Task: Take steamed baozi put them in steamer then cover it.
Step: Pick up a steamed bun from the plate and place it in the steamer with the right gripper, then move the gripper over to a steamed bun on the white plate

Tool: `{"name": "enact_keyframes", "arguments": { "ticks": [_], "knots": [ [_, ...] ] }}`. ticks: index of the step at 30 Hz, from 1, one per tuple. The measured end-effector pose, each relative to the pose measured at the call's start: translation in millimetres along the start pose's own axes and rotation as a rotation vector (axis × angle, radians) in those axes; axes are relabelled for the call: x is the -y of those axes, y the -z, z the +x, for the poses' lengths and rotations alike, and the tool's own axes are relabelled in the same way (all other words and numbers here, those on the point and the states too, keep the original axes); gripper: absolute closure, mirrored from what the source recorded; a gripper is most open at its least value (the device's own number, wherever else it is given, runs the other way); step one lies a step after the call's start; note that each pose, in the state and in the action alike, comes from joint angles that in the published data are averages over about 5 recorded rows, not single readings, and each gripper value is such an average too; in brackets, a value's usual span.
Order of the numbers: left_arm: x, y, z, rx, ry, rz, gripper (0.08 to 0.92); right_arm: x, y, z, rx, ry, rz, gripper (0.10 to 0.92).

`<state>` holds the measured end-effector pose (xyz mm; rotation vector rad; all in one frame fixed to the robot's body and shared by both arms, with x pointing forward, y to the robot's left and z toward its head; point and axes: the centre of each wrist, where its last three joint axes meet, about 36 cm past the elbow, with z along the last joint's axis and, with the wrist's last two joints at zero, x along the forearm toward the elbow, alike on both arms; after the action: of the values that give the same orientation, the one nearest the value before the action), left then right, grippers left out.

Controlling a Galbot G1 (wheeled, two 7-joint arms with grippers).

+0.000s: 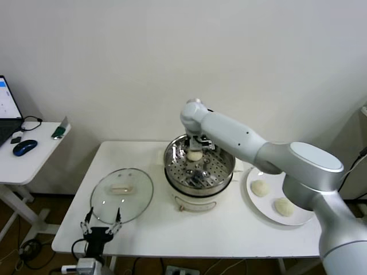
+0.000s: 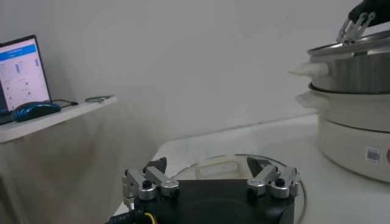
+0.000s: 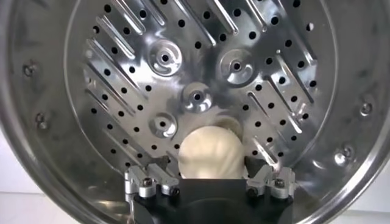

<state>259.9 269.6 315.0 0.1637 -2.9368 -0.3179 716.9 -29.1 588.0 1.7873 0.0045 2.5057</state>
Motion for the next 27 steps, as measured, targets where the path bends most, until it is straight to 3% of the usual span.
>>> {"name": "enact_keyframes", "arguments": {
  "ticks": [8, 13, 19, 27],
  "knots": [
    [2, -2, 2, -0.005, -0.004, 0.001, 0.177, -18, -13, 37, -0.014, -0.069, -0.064, 0.2],
    [5, -3, 3, -0.007, -0.01, 0.0, 0.177, -51, -22, 57, -0.01, -0.129, -0.154, 0.2],
    [6, -3, 5, -0.01, -0.016, -0.001, 0.177, -124, -27, 74, 0.012, -0.201, -0.405, 0.2],
    [9, -2, 4, -0.008, -0.025, 0.002, 0.177, -249, -17, 67, 0.099, -0.218, -0.961, 0.2]
  ]
}}
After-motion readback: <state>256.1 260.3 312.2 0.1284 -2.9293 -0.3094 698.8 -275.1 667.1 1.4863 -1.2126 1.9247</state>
